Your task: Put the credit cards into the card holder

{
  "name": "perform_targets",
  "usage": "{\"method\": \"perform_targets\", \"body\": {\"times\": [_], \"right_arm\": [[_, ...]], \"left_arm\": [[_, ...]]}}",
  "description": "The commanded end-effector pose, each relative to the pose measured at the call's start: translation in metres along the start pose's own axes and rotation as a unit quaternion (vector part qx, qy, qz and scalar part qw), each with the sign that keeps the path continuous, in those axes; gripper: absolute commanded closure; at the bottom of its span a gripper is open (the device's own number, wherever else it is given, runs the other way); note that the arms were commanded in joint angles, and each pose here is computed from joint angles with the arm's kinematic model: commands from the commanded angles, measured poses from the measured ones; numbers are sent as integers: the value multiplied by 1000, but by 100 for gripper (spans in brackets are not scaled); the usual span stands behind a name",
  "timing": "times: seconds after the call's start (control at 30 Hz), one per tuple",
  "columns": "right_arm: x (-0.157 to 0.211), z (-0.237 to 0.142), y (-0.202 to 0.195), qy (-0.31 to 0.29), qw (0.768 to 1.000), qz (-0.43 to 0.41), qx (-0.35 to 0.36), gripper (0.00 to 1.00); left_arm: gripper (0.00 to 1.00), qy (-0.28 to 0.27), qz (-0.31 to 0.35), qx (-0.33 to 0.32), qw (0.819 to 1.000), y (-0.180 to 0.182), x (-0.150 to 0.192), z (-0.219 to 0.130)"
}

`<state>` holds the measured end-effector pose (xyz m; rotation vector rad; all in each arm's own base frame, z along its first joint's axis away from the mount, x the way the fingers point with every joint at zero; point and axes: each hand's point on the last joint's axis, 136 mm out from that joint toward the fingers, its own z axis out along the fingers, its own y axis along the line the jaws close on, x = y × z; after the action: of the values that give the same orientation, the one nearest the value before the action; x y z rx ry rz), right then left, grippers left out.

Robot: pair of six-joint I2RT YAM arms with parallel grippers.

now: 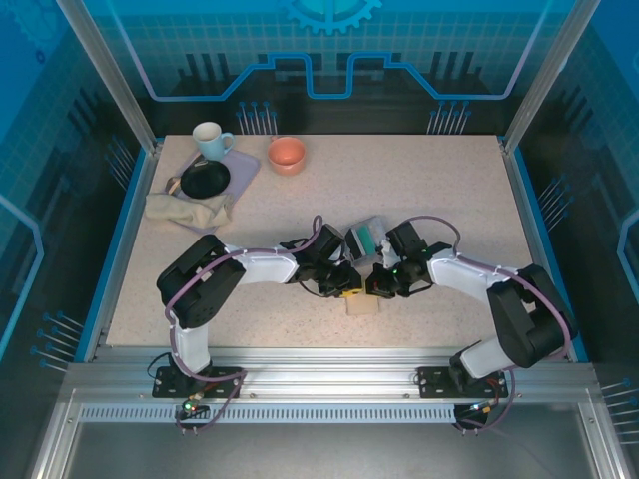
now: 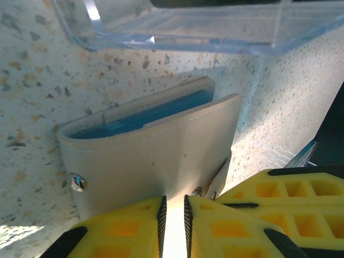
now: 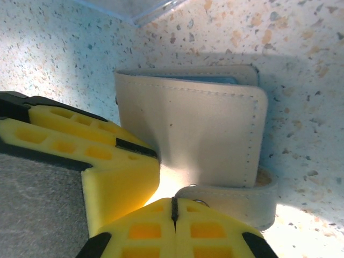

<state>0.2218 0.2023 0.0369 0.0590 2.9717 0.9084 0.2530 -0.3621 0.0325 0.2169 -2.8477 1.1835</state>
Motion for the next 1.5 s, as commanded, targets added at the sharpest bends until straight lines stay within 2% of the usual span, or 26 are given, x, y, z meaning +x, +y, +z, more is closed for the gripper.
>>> {"method": "perform_targets", "body": {"times": [0.0,0.33,0.47,0.6,0.83,0.93,1.13,1.2,1.37,1.47], "right_arm": [[1,3,9,9,1000,-7,-7,100],[0,13,5,13,1000,0,-9,100],[-4,7,8,6,1000,-3,-10,100],[-5,-6,3,-17,1000,-10,19,100],[-7,-19,5,-34,999,-23,32,100],[-7,-21,4,-33,998,-23,41,100],[-6,-29,3,-44,991,-59,108,81],[-8,-33,2,-52,987,-70,136,77],[-8,-36,8,-47,978,-98,180,56],[-7,-33,8,-40,969,-108,217,56]], "left_arm": [[80,0,-10,-24,1000,11,1,7],[80,-2,-10,-24,1000,12,2,6],[80,-4,-9,-22,1000,12,1,5],[79,-8,-3,-16,1000,8,1,2],[75,-25,15,-6,1000,-1,0,-8],[69,-32,25,-5,999,-4,-1,-13],[69,-52,32,-21,998,0,-1,-24],[68,-62,33,-27,997,3,-2,-30],[69,-84,9,-57,995,21,-5,-39],[69,-93,-18,-69,993,35,-7,-42]]}}
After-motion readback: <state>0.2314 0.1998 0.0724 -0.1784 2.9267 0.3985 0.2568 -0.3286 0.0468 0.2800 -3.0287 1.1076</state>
